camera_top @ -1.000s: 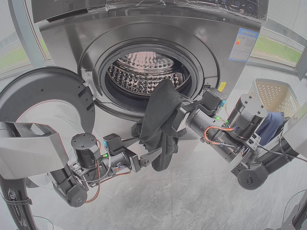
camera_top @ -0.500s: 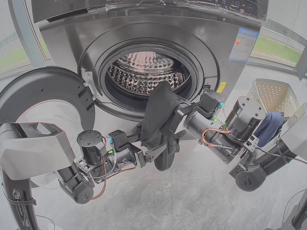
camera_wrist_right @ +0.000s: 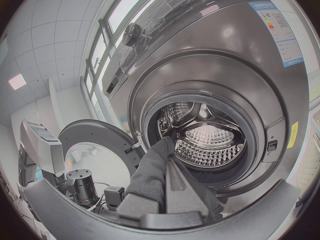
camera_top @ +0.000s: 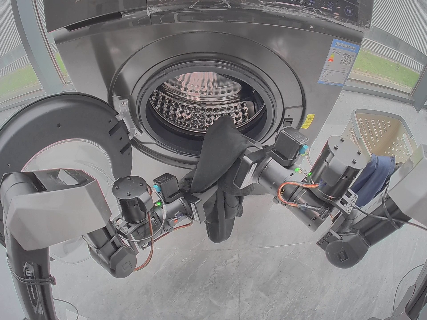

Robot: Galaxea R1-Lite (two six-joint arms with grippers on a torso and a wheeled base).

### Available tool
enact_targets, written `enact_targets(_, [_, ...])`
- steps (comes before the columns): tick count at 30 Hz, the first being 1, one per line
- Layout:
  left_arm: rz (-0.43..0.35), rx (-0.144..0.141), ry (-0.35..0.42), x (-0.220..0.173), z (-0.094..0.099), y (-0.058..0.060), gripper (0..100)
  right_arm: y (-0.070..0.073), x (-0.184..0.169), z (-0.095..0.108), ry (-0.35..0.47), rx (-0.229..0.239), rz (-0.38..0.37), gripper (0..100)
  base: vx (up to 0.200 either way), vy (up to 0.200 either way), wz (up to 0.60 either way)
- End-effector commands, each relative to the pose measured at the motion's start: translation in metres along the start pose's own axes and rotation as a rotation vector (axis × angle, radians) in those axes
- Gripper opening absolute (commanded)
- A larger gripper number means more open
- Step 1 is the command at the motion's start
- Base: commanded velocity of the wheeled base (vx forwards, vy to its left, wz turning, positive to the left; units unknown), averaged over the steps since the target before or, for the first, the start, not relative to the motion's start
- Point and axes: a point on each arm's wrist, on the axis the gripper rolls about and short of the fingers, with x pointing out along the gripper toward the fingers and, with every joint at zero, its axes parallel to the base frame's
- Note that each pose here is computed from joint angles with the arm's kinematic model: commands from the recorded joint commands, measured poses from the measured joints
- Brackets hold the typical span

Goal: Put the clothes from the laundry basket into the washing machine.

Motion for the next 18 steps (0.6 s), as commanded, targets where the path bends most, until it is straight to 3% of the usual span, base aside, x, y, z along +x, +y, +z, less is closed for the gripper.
enact_targets(1, [0.003, 0.0, -0.005, -0.004, 0.004, -0.002, 0, -0.003, 0.0, -0.001, 0.003, -0.002, -0.01, 0, 0.0, 0.0, 0.0])
enact_targets(9, [-0.015, 0.013, -0.052, -0.029, 0.035, -0.019, 0, -0.009, 0.0, 0.0, 0.002, -0.007, -0.025, 0, 0.0, 0.0, 0.0])
enact_targets(10, [-0.008, 0.018, -0.058, -0.041, 0.042, -0.023, 0, -0.015, 0.0, 0.0, 0.002, -0.01, -0.043, 0, 0.0, 0.0, 0.0])
enact_targets(18, [-0.006, 0.009, -0.023, -0.059, 0.041, -0.027, 0, -0.018, 0.0, 0.001, 0.0, -0.01, -0.059, 0, 0.0, 0.0, 0.0])
